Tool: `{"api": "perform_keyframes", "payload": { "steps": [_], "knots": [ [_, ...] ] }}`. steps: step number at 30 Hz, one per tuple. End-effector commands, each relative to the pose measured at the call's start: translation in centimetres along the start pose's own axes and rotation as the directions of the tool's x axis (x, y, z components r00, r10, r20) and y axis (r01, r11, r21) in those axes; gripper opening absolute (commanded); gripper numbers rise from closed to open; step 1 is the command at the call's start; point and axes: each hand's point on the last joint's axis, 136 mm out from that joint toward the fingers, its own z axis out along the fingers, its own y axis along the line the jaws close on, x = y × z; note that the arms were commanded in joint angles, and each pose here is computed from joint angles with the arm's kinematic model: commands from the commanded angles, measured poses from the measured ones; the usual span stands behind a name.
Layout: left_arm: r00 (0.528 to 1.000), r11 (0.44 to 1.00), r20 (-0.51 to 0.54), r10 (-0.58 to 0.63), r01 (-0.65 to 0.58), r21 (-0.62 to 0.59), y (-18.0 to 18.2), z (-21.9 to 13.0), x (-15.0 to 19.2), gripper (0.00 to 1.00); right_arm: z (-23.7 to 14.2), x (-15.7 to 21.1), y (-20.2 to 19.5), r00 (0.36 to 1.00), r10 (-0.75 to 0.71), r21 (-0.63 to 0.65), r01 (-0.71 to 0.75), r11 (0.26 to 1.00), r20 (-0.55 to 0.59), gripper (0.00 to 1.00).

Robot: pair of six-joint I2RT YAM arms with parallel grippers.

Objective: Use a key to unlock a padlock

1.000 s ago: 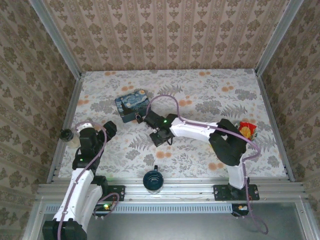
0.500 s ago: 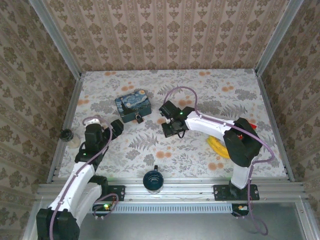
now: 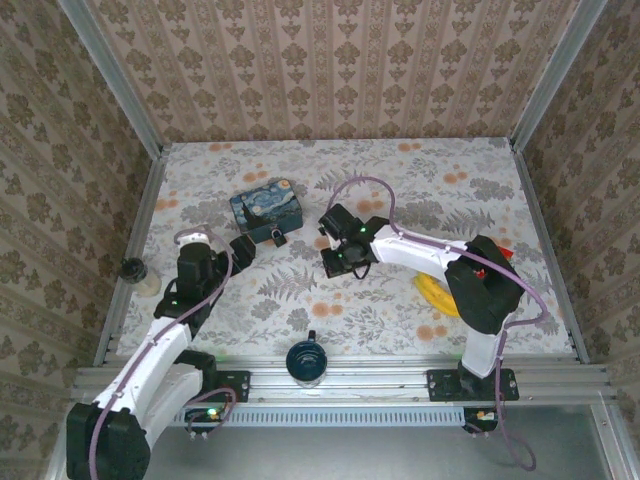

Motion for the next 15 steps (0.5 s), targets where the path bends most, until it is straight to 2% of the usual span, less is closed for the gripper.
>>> {"api": "perform_keyframes", "payload": {
  "steps": [1,6,15],
  "knots": [
    [0.999,1.0,0.049,0.023,-0.024,0.014,-1.0,-0.2,-1.6,1.0,1.0,1.8,-1.6,0.998,0.034,0.046,-0.032,0.998,-0.048,0.0],
    [0.998,1.0,0.049,0.027,-0.027,0.008,-1.0,-0.2,-1.6,1.0,0.6,3.6,-3.3,0.996,0.052,0.106,-0.044,0.993,-0.075,0.0],
    [0.998,0.999,0.048,0.042,-0.042,0.001,-1.0,-0.3,-1.7,1.0,0.5,4.9,-4.3,0.993,0.077,0.129,-0.065,0.99,-0.089,0.0]
  ]
}}
